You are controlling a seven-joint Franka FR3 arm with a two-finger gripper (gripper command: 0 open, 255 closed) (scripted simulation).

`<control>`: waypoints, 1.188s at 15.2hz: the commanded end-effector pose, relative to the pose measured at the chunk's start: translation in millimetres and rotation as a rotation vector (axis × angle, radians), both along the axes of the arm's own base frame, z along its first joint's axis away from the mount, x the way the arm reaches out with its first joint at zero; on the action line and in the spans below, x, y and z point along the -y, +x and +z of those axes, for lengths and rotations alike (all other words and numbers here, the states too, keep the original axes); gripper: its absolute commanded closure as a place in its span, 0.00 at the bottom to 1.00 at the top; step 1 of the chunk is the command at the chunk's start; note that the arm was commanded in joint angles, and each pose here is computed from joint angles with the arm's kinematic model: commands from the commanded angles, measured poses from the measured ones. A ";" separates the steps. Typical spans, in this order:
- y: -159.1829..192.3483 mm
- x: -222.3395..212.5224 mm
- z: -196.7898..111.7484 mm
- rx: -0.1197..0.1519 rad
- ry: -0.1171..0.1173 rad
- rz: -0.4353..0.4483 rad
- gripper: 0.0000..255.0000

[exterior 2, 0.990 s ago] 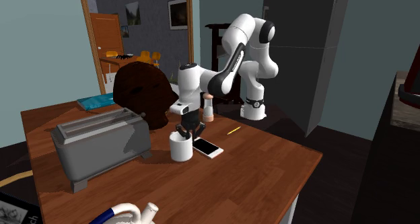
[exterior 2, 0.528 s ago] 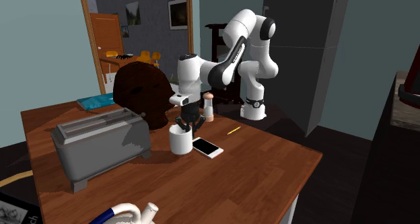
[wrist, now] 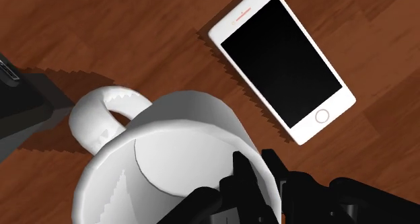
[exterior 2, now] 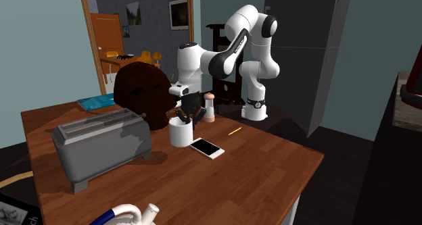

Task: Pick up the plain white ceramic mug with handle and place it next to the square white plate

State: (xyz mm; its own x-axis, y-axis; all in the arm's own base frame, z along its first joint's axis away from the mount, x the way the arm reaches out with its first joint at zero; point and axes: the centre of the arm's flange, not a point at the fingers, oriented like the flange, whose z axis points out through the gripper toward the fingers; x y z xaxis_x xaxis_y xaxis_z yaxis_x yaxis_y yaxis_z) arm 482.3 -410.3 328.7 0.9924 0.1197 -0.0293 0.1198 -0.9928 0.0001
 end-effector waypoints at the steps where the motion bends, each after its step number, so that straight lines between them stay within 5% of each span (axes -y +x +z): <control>1: -1.5 -0.3 11.3 0.000 0.000 0.000 1.00; 16: -1.5 -0.3 89.1 0.000 0.000 0.000 1.00; 18: -27.4 4.8 89.2 0.000 0.000 0.000 1.00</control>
State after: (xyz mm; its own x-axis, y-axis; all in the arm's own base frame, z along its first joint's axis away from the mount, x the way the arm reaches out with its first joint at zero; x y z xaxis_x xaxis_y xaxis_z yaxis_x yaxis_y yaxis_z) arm 466.2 -415.1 415.6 0.9924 0.1197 -0.0295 0.1198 -0.9928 0.0002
